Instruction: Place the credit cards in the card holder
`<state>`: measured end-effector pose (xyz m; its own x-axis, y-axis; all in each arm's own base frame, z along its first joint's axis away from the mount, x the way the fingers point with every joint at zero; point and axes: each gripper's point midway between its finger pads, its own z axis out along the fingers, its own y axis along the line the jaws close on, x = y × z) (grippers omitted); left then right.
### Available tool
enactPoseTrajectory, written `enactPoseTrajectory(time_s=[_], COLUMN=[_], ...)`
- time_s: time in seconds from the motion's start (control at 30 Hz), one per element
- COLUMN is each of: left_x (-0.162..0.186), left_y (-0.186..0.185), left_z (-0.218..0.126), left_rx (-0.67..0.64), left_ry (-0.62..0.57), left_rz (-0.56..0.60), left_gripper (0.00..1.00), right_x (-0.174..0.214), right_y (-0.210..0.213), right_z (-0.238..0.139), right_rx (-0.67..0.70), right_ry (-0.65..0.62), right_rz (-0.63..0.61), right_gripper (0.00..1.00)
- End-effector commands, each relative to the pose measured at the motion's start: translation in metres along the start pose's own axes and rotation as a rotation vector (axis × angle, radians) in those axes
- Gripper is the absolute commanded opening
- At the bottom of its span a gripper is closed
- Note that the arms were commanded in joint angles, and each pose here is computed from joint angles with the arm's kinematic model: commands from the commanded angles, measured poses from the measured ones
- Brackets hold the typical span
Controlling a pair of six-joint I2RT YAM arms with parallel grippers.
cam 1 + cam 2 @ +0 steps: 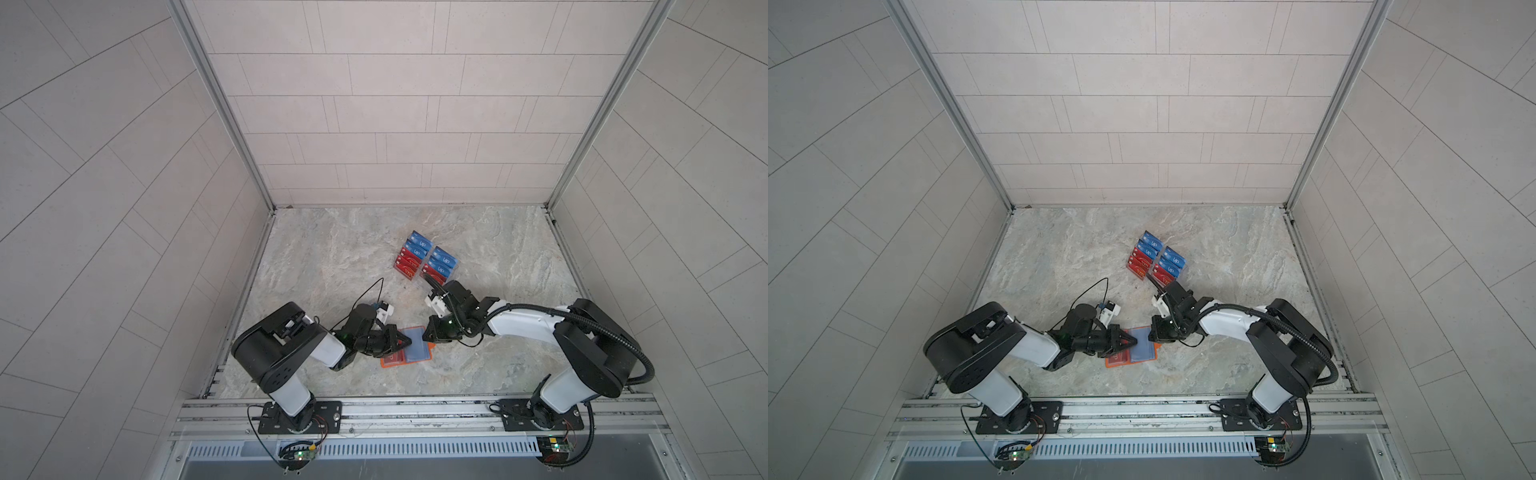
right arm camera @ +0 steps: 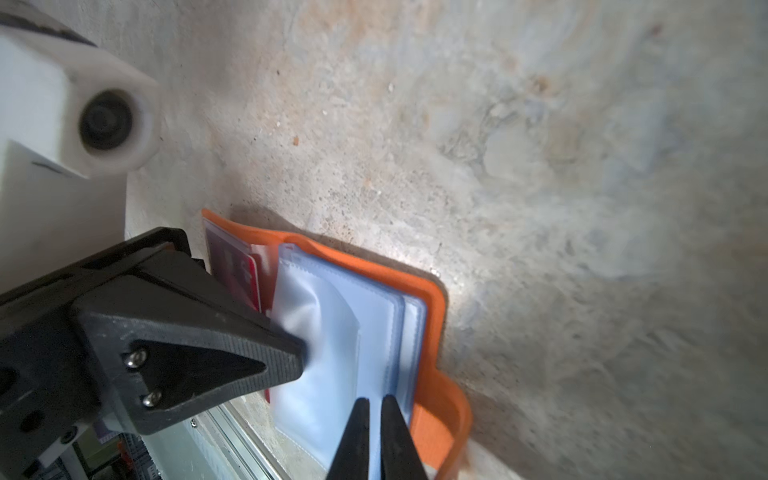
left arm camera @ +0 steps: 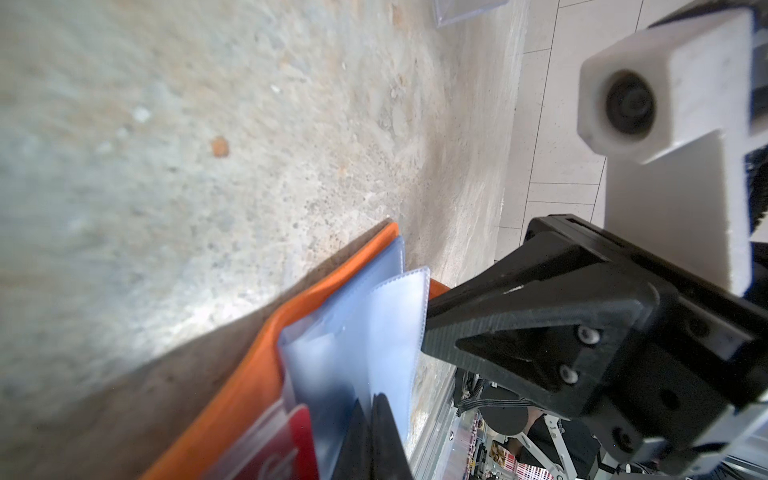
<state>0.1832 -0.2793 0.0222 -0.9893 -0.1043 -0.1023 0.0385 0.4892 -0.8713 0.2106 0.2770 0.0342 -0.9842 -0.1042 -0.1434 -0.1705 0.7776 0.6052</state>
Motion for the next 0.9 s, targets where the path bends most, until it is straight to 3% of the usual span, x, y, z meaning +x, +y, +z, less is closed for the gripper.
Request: enactPoseTrajectory(time_s=[0.0,0.4,0.87], left_x=[0.001,0.003,0.000], left_y=[0.000,0.000,-0.009], left_z=[0.000,-0.003,-0.008], left_rx=[0.018,0.037,0.125], left_ry=[0.005,0.000,-0.009], left_rz=[0.018,0.026,0.036], left_gripper=[0.00,0.00,0.00], right_x=[0.002,-0.005,0.010], right_y=[0.003,0.007,0.007], right_z=[-0.001,-0.015,-0.002], right_rx=[-0.009,0.022,-0.006], right_ry=[0.001,-0.039,-0.005], right_rz=[0.001,-0.006,0.011], right_gripper=[0.12,0.13,0.08])
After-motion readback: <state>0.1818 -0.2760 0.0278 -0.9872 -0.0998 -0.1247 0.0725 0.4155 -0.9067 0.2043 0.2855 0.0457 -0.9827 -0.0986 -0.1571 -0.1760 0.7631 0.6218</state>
